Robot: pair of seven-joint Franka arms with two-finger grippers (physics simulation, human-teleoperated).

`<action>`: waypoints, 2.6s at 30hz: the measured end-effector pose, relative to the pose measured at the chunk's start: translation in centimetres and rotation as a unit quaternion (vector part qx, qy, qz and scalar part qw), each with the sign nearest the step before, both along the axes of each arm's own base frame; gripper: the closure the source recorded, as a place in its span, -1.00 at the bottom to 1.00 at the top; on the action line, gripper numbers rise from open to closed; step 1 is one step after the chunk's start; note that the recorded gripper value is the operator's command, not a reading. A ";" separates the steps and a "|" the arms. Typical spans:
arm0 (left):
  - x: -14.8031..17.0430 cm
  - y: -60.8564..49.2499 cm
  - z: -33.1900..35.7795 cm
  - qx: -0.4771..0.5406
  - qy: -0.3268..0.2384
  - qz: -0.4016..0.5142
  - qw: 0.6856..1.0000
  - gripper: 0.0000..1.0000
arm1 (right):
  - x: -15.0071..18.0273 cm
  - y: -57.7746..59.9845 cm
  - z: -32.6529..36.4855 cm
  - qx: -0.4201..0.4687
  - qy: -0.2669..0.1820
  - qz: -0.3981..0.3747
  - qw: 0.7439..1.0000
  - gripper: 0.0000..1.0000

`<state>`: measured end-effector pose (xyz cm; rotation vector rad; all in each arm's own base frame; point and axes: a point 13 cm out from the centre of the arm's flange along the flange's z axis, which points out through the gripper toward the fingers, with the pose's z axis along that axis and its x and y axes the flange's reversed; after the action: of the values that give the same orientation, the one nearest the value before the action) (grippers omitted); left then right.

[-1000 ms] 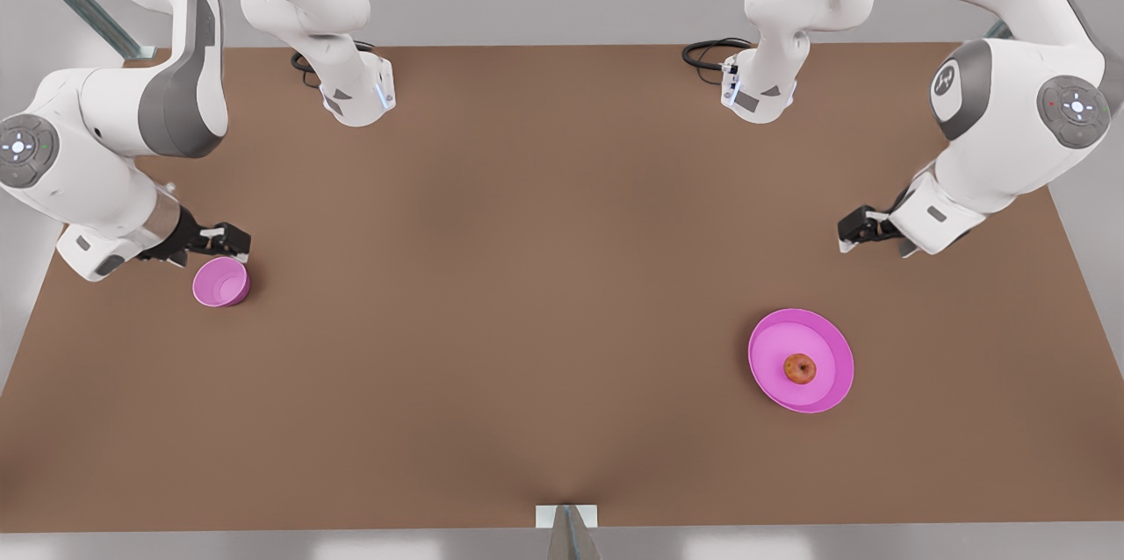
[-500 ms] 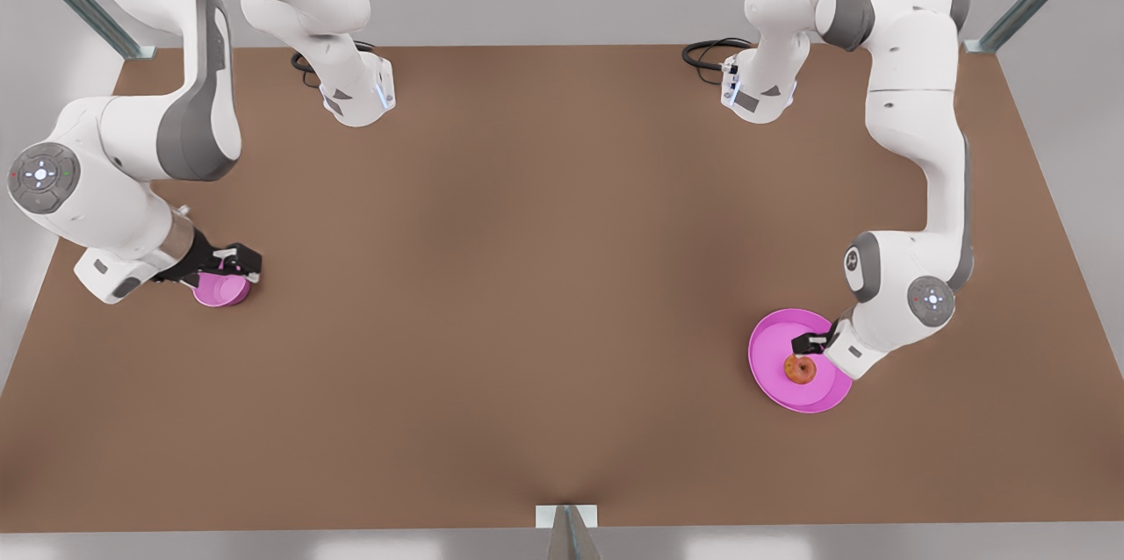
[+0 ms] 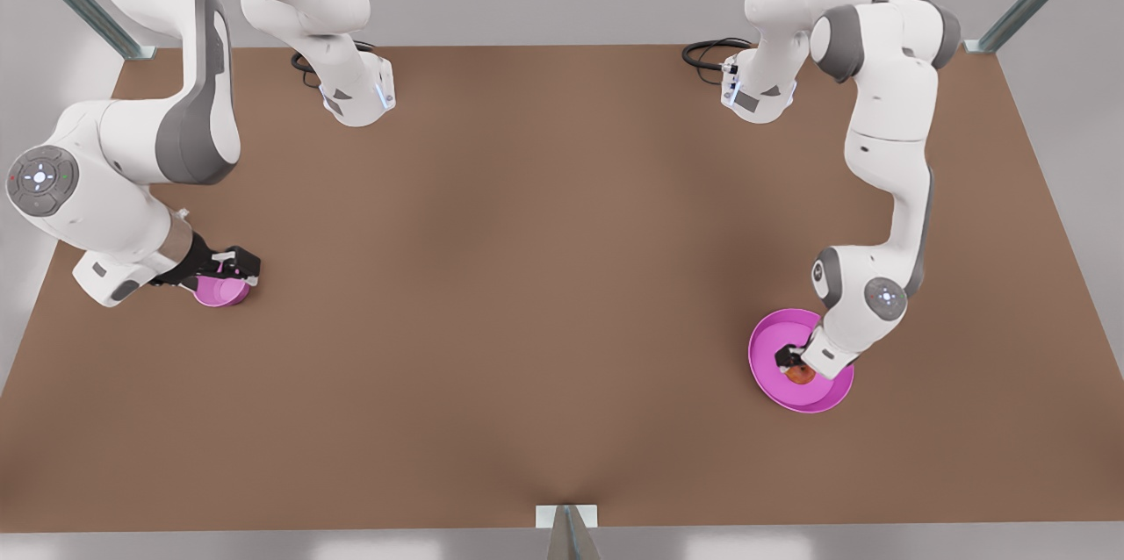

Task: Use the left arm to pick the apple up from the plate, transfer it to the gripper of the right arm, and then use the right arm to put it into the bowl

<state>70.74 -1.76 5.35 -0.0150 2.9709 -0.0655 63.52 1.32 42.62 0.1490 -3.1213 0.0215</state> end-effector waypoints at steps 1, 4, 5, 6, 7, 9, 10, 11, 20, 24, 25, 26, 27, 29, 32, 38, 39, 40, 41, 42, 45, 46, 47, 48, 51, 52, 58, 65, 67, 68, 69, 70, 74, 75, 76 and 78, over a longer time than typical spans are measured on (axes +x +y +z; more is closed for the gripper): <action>0.2 0.1 -0.3 0.000 -0.001 0.000 1.000 -1.00 | 0.0 0.0 -0.2 0.000 0.001 0.000 1.000 -1.00; 0.2 0.2 -1.0 0.001 -0.002 0.000 1.000 -1.00 | 0.1 0.0 -0.4 0.001 0.003 0.000 1.000 -1.00; 0.3 0.2 -1.1 0.001 -0.003 -0.001 1.000 -1.00 | 0.1 0.0 -0.4 0.001 0.003 0.000 1.000 -1.00; 0.3 0.2 -1.2 0.001 -0.003 -0.001 1.000 -1.00 | 0.1 0.0 -0.5 0.001 0.003 0.000 1.000 -1.00; 0.2 0.2 -1.3 0.001 -0.003 -0.001 1.000 -1.00 | 0.1 0.0 -0.6 0.001 0.004 0.001 1.000 -1.00; 0.2 1.2 -1.3 0.001 -0.003 0.002 1.000 -1.00 | 0.1 0.0 -0.6 0.000 0.004 0.001 1.000 -1.00; 0.2 1.3 -1.3 0.002 -0.004 0.002 1.000 -0.84 | 0.1 -0.1 -0.6 0.000 0.005 0.001 1.000 -1.00; 0.2 1.4 -1.3 0.002 -0.004 0.001 1.000 -0.68 | 0.1 -0.1 -0.6 -0.001 0.005 0.001 1.000 -1.00; 0.4 1.1 -1.0 0.004 -0.008 -0.010 1.000 -0.39 | 0.1 -0.1 -0.6 0.000 0.005 0.002 1.000 -1.00; 3.1 -0.5 2.9 0.005 -0.035 -0.026 0.999 -0.35 | 0.1 0.0 -0.6 0.001 0.005 0.003 1.000 -1.00; 4.6 -1.9 5.1 0.004 -0.046 -0.036 0.998 -0.35 | 0.1 -0.1 -0.6 0.001 0.005 0.002 1.000 -1.00; 5.1 -3.6 6.5 0.003 -0.047 -0.046 0.998 -0.35 | 0.1 -0.1 -0.6 0.001 0.005 0.001 1.000 -1.00; 5.0 -5.8 7.4 0.002 -0.043 -0.059 0.997 -0.34 | 0.1 -0.1 -0.6 0.002 0.005 0.001 1.000 -1.00; 4.2 -10.7 9.3 -0.002 -0.033 -0.089 0.996 -0.34 | 0.0 0.6 -0.6 0.017 0.006 -0.001 1.000 -1.00; 1.0 -21.1 11.7 -0.043 -0.014 -0.142 0.989 -0.34 | 0.1 4.2 -0.8 0.124 0.014 -0.022 0.992 -1.00; -4.7 -42.1 16.3 -0.224 -0.002 -0.190 0.956 -0.36 | 6.5 17.3 -9.0 0.473 0.103 -0.092 0.870 -1.00; -5.0 -45.1 16.9 -0.270 0.000 -0.185 0.945 -0.36 | 7.7 19.2 -9.1 0.514 0.103 -0.095 0.846 -1.00; -5.3 -47.8 17.9 -0.313 -0.003 -0.180 0.932 -0.36 | 8.4 21.4 -8.8 0.548 0.103 -0.096 0.825 -1.00; -5.4 -50.7 19.2 -0.358 -0.008 -0.178 0.917 -0.43 | 8.6 23.8 -8.6 0.573 0.105 -0.094 0.808 -1.00; -5.5 -52.8 20.4 -0.398 -0.011 -0.174 0.901 -0.44 | 8.7 26.4 -8.6 0.591 0.107 -0.093 0.794 -1.00; -5.6 -56.4 23.1 -0.492 -0.017 -0.154 0.857 -0.44 | 8.8 32.0 -11.2 0.619 0.108 -0.100 0.772 -1.00; -6.0 -57.6 23.9 -0.518 -0.019 -0.153 0.842 -0.44 | 8.7 33.7 -12.1 0.622 0.106 -0.100 0.769 -1.00; -6.2 -58.3 24.5 -0.536 -0.024 -0.154 0.830 -0.44 | 8.6 34.7 -12.8 0.625 0.101 -0.103 0.767 -1.00; -6.3 -58.8 24.9 -0.549 -0.032 -0.156 0.821 -0.44 | 8.7 35.0 -13.4 0.627 0.096 -0.106 0.766 -1.00; -6.2 -59.2 25.3 -0.563 -0.063 -0.175 0.805 -0.44 | 9.3 34.5 -14.6 0.630 0.076 -0.113 0.764 -1.00; -6.2 -59.3 25.3 -0.563 -0.075 -0.185 0.802 -0.44 | 9.4 34.0 -14.9 0.631 0.071 -0.114 0.764 -1.00; -5.8 -59.2 25.4 -0.546 -0.142 -0.249 0.787 -0.45 | 7.6 30.7 -14.6 0.637 0.073 -0.109 0.760 -1.00; -5.0 -58.7 26.8 -0.512 -0.229 -0.331 0.759 -0.45 | 2.6 30.2 -15.0 0.633 0.091 -0.090 0.763 -1.00; -5.0 -59.0 27.3 -0.505 -0.249 -0.351 0.748 -0.45 | 2.3 30.7 -15.1 0.634 0.089 -0.080 0.764 -1.00; -5.0 -59.1 27.4 -0.500 -0.259 -0.361 0.743 -0.45 | 2.3 30.9 -15.1 0.635 0.087 -0.076 0.764 -1.00; -5.0 -59.2 27.5 -0.495 -0.267 -0.369 0.739 -0.45 | 2.3 31.3 -15.0 0.636 0.084 -0.071 0.764 -1.00; -5.2 -59.5 27.5 -0.491 -0.275 -0.378 0.735 -0.45 | 2.4 31.8 -14.7 0.637 0.080 -0.065 0.764 -1.00; -5.3 -59.7 26.5 -0.474 -0.297 -0.402 0.725 -0.45 | 1.9 34.5 -14.2 0.638 0.071 -0.047 0.766 -1.00; -5.3 -59.7 26.4 -0.471 -0.302 -0.407 0.722 -0.45 | 2.0 34.7 -13.9 0.638 0.066 -0.044 0.766 -1.00; -5.3 -59.7 26.1 -0.469 -0.306 -0.410 0.720 -0.45 | 2.0 34.8 -13.3 0.638 0.061 -0.041 0.766 -1.00; -5.4 -59.9 25.6 -0.463 -0.313 -0.420 0.715 -0.45 | 1.5 35.1 -12.3 0.639 0.058 -0.036 0.766 -1.00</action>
<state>65.31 -61.67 31.00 0.9843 1.7467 -1.3259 65.00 36.40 30.36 0.0191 -2.3707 -1.9554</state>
